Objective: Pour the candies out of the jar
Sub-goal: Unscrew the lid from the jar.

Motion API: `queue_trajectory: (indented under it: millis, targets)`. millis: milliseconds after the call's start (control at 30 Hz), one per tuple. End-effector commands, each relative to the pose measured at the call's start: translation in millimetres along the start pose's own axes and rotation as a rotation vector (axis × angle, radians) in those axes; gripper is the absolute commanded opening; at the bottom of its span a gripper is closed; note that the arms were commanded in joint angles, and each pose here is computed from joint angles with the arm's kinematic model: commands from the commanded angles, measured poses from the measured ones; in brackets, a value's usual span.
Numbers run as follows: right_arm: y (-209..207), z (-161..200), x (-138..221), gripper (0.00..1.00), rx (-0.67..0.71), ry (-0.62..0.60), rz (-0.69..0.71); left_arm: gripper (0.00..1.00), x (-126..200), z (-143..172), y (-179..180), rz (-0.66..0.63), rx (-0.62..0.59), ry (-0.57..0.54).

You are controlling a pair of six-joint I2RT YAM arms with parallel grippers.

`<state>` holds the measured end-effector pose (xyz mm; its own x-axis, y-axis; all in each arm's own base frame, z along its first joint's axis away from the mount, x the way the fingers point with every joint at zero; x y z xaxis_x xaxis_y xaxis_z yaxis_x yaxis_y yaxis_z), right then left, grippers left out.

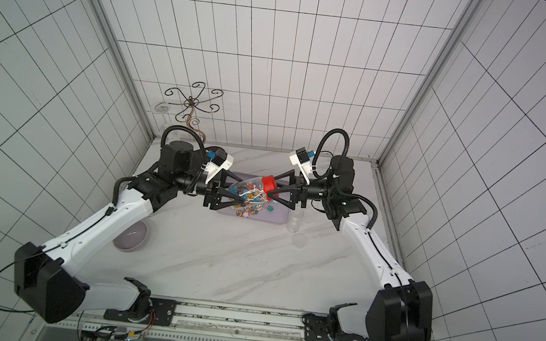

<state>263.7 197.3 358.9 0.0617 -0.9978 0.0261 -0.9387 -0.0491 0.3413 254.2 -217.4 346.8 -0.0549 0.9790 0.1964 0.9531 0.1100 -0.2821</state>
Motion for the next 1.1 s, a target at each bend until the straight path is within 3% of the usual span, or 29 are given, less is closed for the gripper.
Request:
queue_trajectory:
  millis: [0,433,800,1067]
  targets:
    - [8,7,-1,0.83,-0.059,0.006,-0.036,0.58,6,-14,-3,-0.042,-0.104,-0.053]
    - [-2,-12,15,0.90,-0.210,-0.052,0.076,0.58,10,-16,-6,-0.070,-0.120,-0.057]
    - [-8,-22,48,0.90,-0.497,-0.109,0.130,0.57,14,-12,-2,-0.172,-0.150,-0.036]
    - [-17,-10,50,0.89,-0.661,-0.074,0.141,0.57,8,0,-21,-0.272,-0.255,0.033]
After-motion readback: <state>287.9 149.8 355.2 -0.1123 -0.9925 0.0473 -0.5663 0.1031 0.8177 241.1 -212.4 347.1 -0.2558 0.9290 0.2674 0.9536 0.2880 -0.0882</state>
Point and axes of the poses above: each gripper's point midway between its finger pads, its own x axis back along the fingers, its own y axis along the line the jaws close on, z = x × y, the point moved 6 cm from there along x, back along the fingers, and after that the axes turned 4 degrees about x, right-handed, at the moved point
